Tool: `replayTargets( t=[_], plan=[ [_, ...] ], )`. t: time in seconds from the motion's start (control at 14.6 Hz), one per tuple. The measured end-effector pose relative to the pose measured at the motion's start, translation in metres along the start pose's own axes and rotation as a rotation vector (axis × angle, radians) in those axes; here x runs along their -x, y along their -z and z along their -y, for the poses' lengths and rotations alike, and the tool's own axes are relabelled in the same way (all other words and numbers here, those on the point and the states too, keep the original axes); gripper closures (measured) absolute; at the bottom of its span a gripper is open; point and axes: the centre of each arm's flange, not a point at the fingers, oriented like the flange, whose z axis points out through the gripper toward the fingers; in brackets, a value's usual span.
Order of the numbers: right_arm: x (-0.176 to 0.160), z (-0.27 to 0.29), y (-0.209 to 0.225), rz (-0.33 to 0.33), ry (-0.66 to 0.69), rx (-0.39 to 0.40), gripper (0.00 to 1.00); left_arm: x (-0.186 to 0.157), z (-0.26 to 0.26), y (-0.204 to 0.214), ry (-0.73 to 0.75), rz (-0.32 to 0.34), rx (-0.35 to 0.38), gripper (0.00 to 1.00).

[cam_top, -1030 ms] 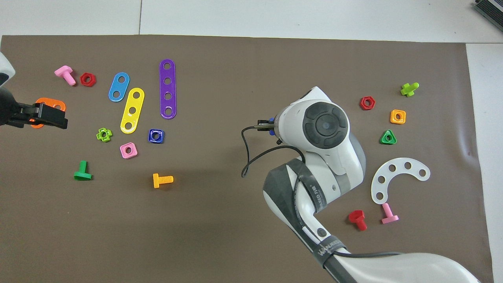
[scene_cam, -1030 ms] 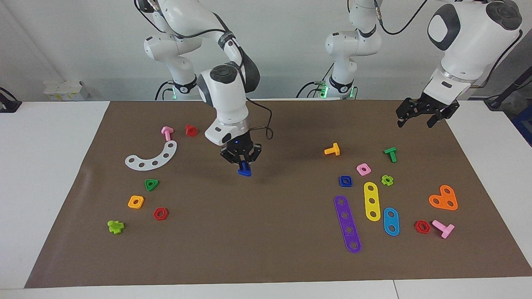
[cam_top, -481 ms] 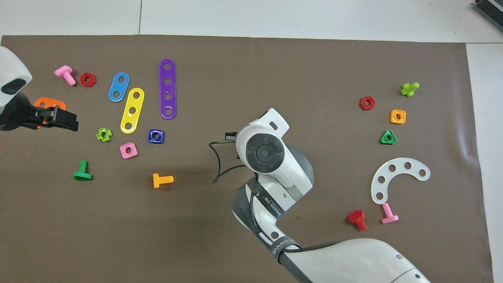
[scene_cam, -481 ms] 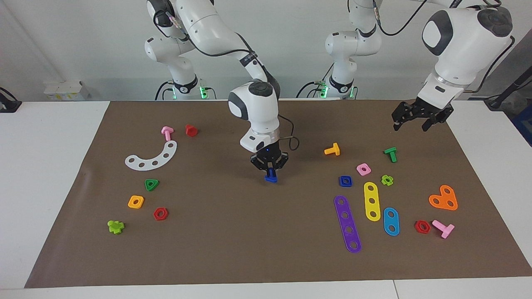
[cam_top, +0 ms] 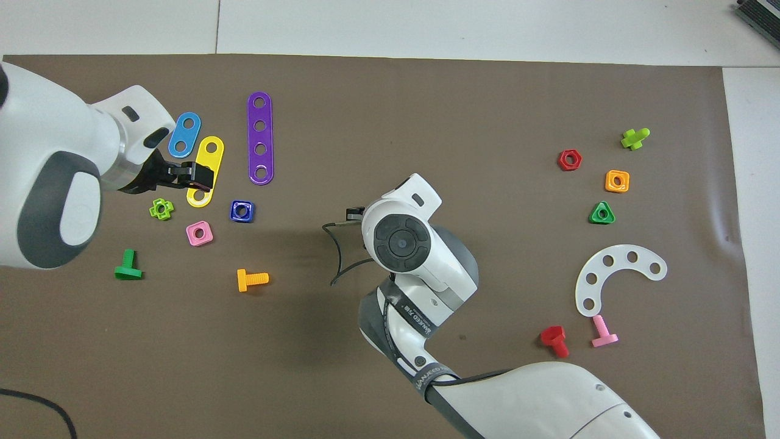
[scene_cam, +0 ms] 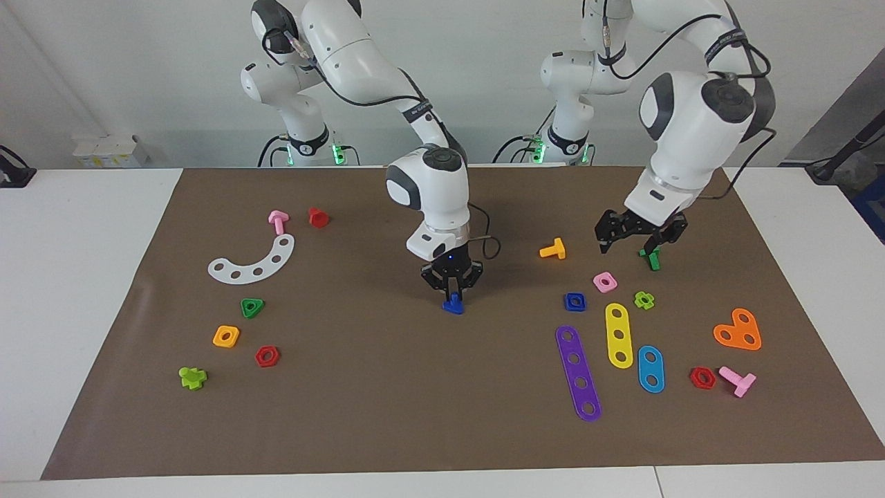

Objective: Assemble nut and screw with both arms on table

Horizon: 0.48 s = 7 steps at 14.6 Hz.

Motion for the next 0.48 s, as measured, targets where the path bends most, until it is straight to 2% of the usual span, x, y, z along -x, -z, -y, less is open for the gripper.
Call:
replayTargets(
  t=[0.14, 0.34, 0.41, 0.48],
  plan=[
    [-0.01, -0.004, 0.011, -0.017, -0.019, -0.003, 0.38, 0.003, 0.002, -0.04, 0.004, -0.021, 0.0, 0.07],
    [-0.048, -0.042, 0.072, -0.025, -0.095, 0.04, 0.06, 0.012, -0.001, -0.08, -0.001, -0.025, -0.001, 0.1],
    [-0.06, -0.061, 0.099, -0.025, -0.128, 0.057, 0.0, 0.013, -0.004, -0.09, -0.007, -0.025, -0.001, 0.1],
    [-0.07, -0.08, 0.124, -0.025, -0.151, 0.073, 0.0, 0.014, -0.009, -0.101, -0.015, -0.027, 0.0, 0.12]
  ],
)
